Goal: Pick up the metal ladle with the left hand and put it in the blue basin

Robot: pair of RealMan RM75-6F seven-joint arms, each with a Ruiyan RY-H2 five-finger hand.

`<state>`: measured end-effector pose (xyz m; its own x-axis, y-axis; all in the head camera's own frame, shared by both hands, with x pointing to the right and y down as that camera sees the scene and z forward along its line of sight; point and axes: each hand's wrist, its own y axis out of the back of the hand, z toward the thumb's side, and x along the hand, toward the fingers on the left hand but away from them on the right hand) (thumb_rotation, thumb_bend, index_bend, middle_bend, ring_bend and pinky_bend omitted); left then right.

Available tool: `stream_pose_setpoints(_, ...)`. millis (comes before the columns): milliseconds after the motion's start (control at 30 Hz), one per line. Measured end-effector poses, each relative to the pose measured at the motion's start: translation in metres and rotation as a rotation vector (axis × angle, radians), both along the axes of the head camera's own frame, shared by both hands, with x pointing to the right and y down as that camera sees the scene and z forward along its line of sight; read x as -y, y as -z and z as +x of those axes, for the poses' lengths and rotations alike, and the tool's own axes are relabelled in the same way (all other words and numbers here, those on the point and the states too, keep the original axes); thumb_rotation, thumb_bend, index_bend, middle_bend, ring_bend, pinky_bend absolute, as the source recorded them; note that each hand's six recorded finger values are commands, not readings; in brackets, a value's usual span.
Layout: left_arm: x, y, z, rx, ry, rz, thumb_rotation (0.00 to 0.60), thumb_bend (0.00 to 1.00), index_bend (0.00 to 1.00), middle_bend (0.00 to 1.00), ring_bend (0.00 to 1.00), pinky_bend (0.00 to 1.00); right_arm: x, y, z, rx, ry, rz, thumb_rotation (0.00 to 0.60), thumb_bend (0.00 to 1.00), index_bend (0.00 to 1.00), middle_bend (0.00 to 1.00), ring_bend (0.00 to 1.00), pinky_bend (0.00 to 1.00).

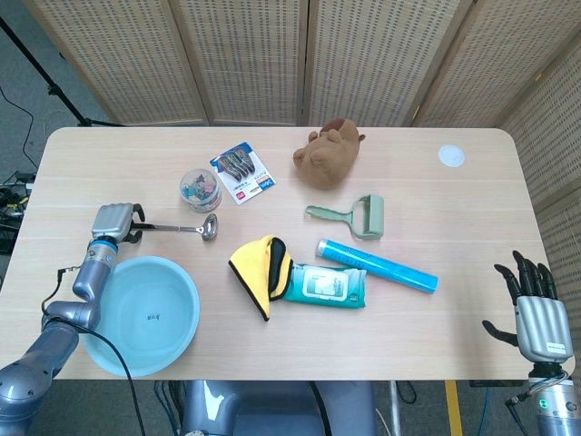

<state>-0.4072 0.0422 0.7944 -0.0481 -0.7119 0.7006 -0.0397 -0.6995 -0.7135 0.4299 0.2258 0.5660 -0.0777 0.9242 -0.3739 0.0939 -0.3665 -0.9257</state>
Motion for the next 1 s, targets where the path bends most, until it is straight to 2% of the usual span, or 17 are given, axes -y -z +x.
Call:
stream_pose_setpoints(400, -0.003, -0.007, 0.009, 0.006, -0.012, -0.013, 0.600, 0.35, 0.49, 0.96, 0.93, 0.98, 0.000, -0.001, 0.000, -0.003, 0.003, -0.005, 0.600, 0.00, 0.15, 0.00, 0.00, 0.00)
stream_pose_setpoints(500, -0.003, -0.009, 0.011, 0.009, -0.013, -0.015, 0.600, 0.35, 0.59, 0.96, 0.93, 0.98, 0.000, -0.001, 0.001, -0.007, 0.003, -0.006, 0.600, 0.00, 0.15, 0.00, 0.00, 0.00)
stream_pose_setpoints(600, -0.003, -0.010, 0.014, 0.006, -0.010, -0.016, 0.600, 0.36, 0.74, 0.96, 0.93, 0.98, 0.000, -0.001, 0.002, -0.009, 0.000, -0.004, 0.600, 0.00, 0.15, 0.00, 0.00, 0.00)
stream_pose_setpoints(667, -0.003, -0.010, 0.016, 0.001, -0.008, -0.009, 0.600, 0.40, 0.84, 0.96, 0.93, 0.98, 0.001, -0.001, 0.001, -0.008, 0.000, -0.001, 0.600, 0.00, 0.15, 0.00, 0.00, 0.00)
stream_pose_setpoints(767, 0.000, -0.007, 0.018, -0.002, -0.011, 0.021, 0.600, 0.44, 0.88, 0.96, 0.93, 0.98, 0.001, 0.000, 0.001, -0.005, 0.003, 0.003, 0.600, 0.00, 0.15, 0.00, 0.00, 0.00)
stream_pose_setpoints(1000, 0.012, 0.008, 0.021, -0.039, -0.005, 0.119, 0.600, 0.45, 0.89, 0.96, 0.93, 0.98, 0.001, 0.004, -0.001, 0.005, 0.005, 0.011, 0.600, 0.00, 0.15, 0.00, 0.00, 0.00)
